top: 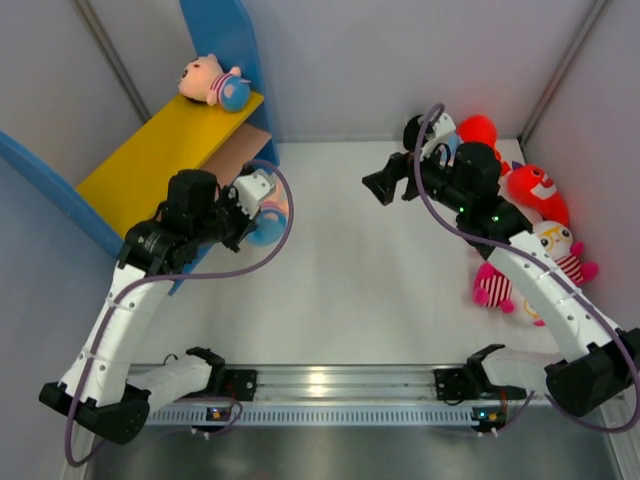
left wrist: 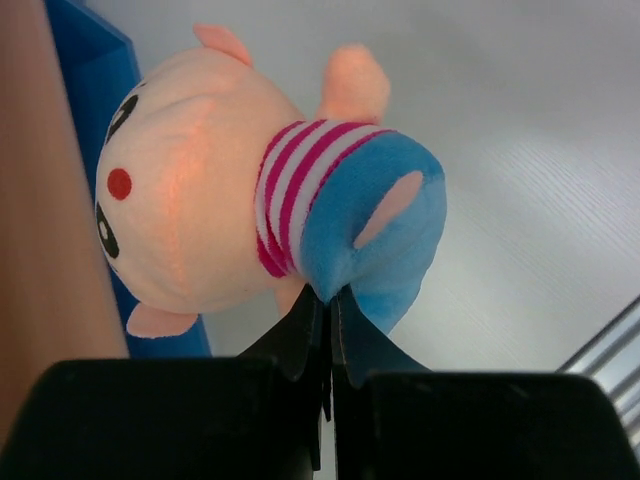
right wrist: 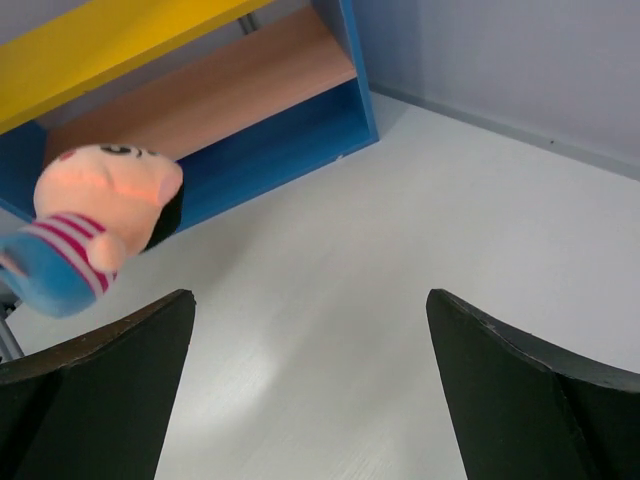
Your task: Place and organize the stuffed toys onto the shelf
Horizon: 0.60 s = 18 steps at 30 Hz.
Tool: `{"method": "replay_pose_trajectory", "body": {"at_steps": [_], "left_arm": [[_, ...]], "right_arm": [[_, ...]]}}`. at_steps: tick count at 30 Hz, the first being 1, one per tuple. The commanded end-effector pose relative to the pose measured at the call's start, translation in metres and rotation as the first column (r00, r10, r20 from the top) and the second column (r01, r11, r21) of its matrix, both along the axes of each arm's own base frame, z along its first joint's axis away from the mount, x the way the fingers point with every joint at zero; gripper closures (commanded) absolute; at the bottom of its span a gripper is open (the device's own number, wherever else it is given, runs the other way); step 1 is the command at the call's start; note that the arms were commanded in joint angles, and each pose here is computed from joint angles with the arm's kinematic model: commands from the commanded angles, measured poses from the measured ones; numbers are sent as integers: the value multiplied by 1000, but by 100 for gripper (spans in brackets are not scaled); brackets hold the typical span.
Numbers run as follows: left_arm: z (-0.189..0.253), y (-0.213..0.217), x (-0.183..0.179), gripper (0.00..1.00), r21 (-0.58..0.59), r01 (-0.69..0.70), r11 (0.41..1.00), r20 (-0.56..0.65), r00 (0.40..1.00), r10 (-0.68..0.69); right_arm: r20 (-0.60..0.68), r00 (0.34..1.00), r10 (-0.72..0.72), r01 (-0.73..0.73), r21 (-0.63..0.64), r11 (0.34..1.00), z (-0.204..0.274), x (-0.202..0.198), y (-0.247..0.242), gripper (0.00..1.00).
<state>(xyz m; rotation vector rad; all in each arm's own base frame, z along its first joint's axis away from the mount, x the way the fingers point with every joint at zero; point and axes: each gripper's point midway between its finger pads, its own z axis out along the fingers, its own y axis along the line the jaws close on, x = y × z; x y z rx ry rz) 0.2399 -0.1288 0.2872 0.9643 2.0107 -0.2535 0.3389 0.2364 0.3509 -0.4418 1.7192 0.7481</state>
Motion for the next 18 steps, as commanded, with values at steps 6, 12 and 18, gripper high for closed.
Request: {"method": "replay_pose_trajectory", "body": {"at_steps": [6,12,18], "left_arm": [[142,31,73,100,-14,-225,974,396,893,211],[143,73,142,100,-60,-361,931,360,862,358],[117,125,187,100,-24,-436,900,347,841,416]], "right_arm": [[16,999,-44,45,-45,998,-10,-13,-28,1],[10,999,-53,53,-67,996,-18,-12,-34,1],[2,997,-71,71,-67,995,-26,-4,-45,1]]}}
